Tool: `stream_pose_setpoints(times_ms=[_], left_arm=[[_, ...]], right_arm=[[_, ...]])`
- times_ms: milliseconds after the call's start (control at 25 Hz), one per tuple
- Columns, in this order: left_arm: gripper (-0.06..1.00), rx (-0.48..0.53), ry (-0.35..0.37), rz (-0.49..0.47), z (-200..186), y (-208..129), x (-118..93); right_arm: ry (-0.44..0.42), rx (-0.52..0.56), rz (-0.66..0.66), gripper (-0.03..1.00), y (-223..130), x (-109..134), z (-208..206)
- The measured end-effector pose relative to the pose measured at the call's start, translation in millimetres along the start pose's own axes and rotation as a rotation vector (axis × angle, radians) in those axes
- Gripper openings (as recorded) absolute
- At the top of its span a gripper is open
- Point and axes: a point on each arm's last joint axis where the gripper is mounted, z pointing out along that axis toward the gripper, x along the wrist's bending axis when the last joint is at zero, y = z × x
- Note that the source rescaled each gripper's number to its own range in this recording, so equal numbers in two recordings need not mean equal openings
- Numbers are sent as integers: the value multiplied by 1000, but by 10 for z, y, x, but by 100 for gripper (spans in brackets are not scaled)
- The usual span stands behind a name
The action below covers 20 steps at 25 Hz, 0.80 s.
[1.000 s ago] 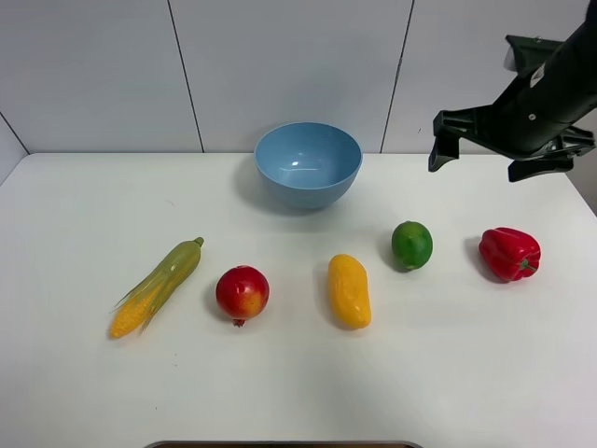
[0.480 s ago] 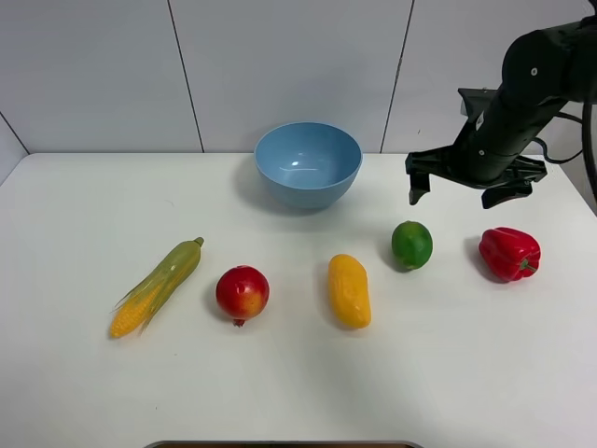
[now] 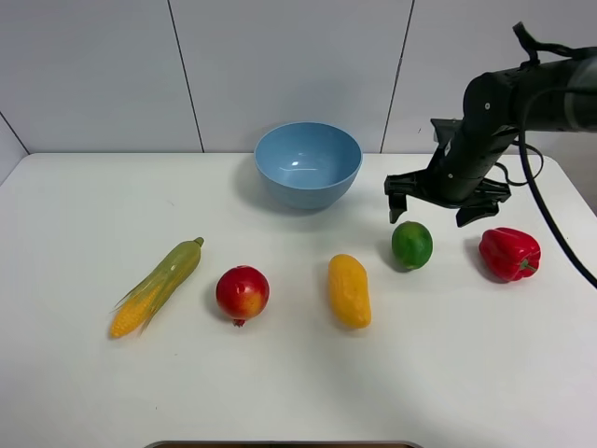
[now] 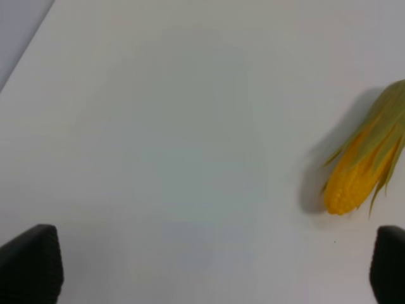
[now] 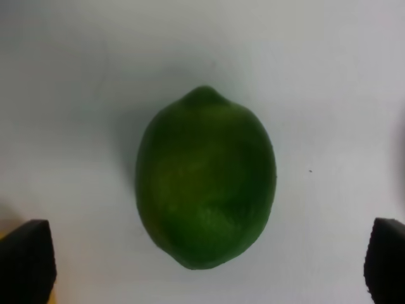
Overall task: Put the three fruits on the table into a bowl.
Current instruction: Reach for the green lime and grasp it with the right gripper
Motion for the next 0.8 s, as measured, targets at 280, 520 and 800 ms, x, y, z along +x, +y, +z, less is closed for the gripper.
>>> stream_pose_setpoints(times_ms=[280, 520, 800], left_arm=[[100, 0, 0, 0, 0, 0, 0], [100, 0, 0, 0, 0, 0, 0], [100, 0, 0, 0, 0, 0, 0]], right_arm=[[-14, 40, -4, 100, -12, 6, 210], [-23, 52, -9, 100, -10, 4, 377], [-29, 65, -13, 100, -15, 2, 582]])
